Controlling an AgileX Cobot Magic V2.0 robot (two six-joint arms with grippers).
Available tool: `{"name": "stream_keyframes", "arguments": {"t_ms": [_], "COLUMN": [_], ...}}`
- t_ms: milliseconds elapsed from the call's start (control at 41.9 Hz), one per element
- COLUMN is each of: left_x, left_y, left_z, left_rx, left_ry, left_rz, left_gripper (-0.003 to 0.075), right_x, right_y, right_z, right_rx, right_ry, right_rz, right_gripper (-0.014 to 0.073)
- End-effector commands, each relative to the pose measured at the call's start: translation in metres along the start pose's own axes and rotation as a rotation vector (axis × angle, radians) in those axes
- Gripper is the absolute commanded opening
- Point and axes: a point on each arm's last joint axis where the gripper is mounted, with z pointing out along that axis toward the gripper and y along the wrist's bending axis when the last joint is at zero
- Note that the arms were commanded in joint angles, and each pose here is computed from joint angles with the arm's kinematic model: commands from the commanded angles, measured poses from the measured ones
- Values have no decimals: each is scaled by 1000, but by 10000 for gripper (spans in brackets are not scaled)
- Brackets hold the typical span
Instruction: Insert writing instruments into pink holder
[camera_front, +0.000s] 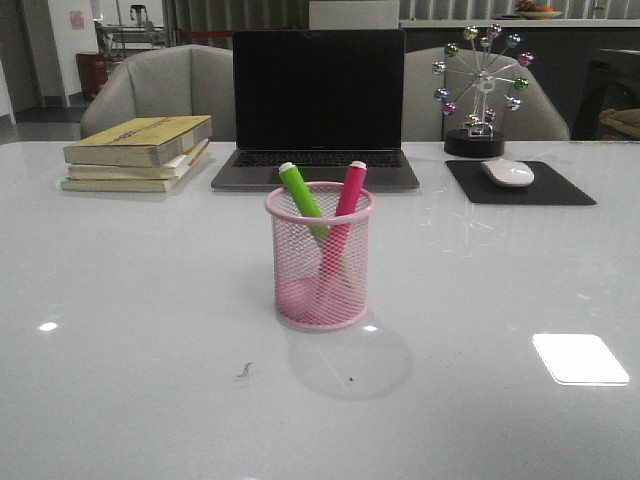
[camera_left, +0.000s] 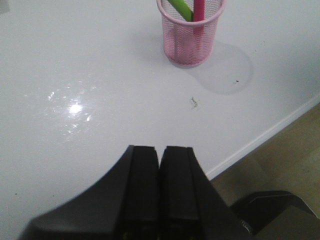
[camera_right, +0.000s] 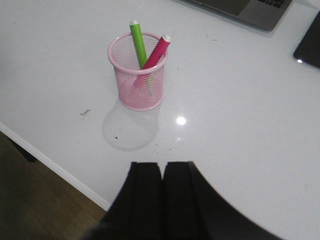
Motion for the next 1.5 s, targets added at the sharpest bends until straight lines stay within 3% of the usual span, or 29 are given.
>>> {"name": "stream_keyframes", "arguments": {"t_ms": [0,167,501,621,788,1480], "left_x": [-8,14,117,144,160,159], "left_y": [11,28,30,28,28,26], "left_z": [-18,-32,-32,-16,0,1], "left_rx": [-43,-143,-471,-537,-545,-502], "left_ry": [-123,-307,-731,-771,-848,-880], "left_rz": [-52,-147,-244,-263,-242,-220], "left_gripper": [92,92,92,92,92,92], "right_x": [-14,-14,-14,-14,-14,-14], "right_y": [0,0,0,0,0,0], "right_z": [-5,-5,-5,-5,-5,-5], "right_rx": [2,2,2,2,2,2], "right_ry": [-103,-103,-103,-103,-103,-103], "right_rz": [-9,-9,-9,-9,-9,-9], "right_gripper": [56,56,56,56,56,56]}}
